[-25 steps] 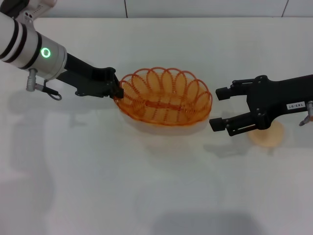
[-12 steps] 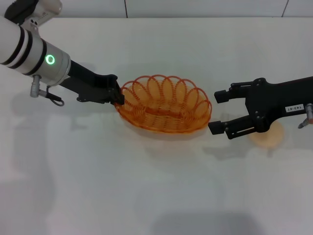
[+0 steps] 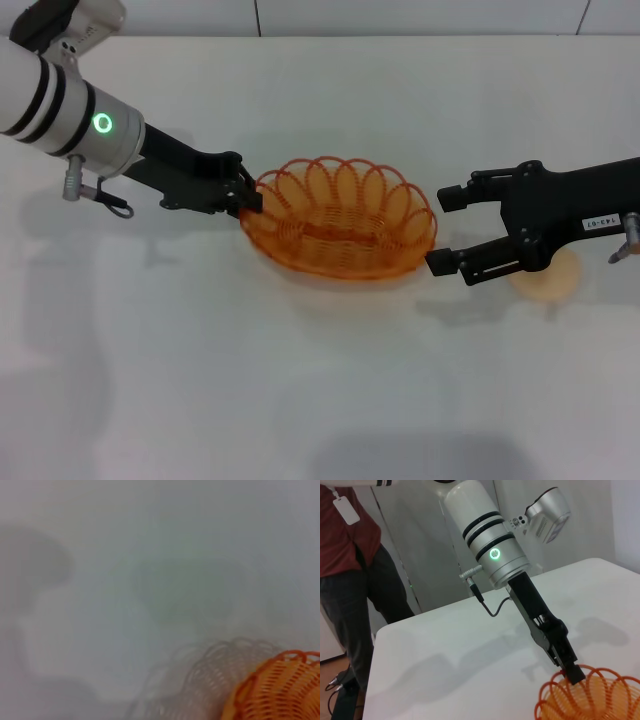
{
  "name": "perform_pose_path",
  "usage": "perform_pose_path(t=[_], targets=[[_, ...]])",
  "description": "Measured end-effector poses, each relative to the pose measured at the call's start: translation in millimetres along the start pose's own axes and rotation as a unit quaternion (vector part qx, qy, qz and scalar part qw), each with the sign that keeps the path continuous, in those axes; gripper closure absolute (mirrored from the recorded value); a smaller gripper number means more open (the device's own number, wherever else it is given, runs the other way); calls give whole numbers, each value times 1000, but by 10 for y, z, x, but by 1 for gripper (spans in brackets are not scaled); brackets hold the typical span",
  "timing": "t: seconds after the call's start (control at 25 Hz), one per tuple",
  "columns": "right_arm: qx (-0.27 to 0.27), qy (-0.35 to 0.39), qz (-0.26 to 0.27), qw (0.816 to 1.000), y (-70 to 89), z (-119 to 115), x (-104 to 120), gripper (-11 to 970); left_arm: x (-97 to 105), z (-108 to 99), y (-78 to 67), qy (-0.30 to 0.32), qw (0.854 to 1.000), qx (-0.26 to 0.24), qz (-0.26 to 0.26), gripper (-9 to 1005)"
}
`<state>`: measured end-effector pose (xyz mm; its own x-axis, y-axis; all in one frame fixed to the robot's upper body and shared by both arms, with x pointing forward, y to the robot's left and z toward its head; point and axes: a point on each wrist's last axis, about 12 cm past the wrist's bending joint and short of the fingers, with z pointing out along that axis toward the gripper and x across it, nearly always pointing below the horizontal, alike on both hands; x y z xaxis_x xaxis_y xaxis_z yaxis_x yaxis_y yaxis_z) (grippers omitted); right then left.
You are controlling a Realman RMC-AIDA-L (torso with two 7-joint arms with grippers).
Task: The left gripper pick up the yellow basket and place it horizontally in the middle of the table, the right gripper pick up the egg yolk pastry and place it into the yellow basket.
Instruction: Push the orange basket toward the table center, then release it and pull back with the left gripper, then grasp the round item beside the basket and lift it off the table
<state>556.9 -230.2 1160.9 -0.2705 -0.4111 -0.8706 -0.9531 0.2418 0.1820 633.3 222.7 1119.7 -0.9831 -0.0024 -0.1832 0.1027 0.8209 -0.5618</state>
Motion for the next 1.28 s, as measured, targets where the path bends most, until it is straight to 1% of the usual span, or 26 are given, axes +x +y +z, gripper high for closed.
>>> perform_pose_path(t=[0.28,0.52,0.72,0.92,1.2,1.28], targets=[[1,0,1,1000,1,-9,9,90,-4,-1,-9,-4,1000,7,-2,760],[2,1,1,1000,1,-12,4,90,1,-9,-5,-1,1000,8,-2,568],[2,1,1,1000,1,-12,2,90,-11,-70,44,-11,1000,4,6,292],[1,0,3,1000,4,-9,6,90,-94,-207,81,-48,998,-8,34,220],[5,-9,11,1000,-6,-20,20,90,-166,-290,91,-94,993,1,77,213],[9,-10,12,1000,-17,-23,22,90,-181,-315,97,-113,989,9,98,214]])
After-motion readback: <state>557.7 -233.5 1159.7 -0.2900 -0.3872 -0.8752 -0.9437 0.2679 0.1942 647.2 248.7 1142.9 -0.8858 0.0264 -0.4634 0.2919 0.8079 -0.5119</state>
